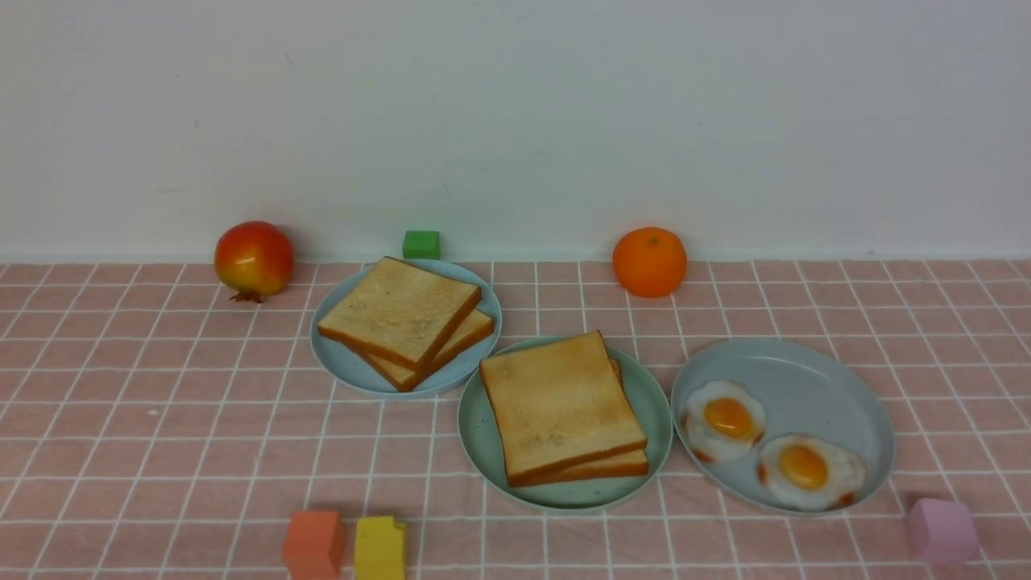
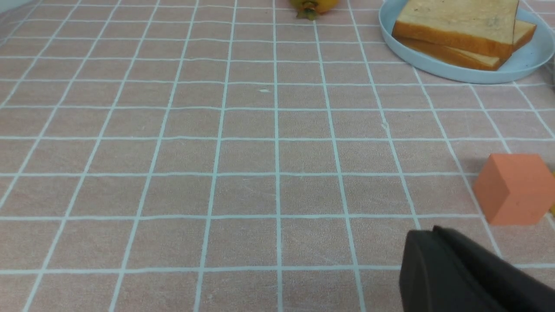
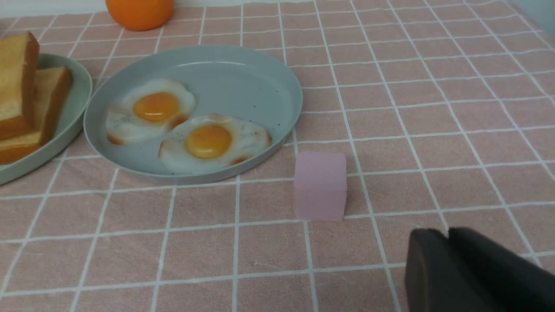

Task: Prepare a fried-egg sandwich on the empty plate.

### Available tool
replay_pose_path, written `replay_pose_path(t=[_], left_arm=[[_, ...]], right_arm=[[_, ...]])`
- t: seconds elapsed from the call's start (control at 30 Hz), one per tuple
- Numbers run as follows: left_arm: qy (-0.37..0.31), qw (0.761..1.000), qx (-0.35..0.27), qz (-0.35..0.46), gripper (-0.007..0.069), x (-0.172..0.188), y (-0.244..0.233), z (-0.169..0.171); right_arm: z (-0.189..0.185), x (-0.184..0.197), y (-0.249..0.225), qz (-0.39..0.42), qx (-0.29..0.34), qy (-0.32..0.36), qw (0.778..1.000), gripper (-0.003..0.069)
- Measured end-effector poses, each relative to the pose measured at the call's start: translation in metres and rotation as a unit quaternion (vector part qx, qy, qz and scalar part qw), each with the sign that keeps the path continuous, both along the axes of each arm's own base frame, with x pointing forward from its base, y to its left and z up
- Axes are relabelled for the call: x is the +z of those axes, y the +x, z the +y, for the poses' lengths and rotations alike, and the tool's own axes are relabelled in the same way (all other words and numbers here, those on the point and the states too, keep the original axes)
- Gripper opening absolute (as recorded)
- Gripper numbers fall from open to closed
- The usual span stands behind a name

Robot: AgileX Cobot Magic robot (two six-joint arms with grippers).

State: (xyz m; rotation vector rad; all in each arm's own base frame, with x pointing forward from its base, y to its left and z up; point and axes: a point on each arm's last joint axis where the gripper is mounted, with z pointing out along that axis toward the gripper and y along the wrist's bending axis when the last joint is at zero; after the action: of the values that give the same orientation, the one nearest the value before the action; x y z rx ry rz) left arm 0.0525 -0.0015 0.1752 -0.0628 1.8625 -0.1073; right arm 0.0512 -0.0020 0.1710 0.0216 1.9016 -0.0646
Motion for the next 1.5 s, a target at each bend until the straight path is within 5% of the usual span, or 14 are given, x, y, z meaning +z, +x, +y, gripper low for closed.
replay_pose_path(t=[1.5], left_arm=[[0.000,1.000,0.000,0.000,0.0053,0.0001,0.0000,0.0000]], right_arm=[[0.0000,0.0000,0.0000,0.000,0.000,0.000,1.000,0.0148]])
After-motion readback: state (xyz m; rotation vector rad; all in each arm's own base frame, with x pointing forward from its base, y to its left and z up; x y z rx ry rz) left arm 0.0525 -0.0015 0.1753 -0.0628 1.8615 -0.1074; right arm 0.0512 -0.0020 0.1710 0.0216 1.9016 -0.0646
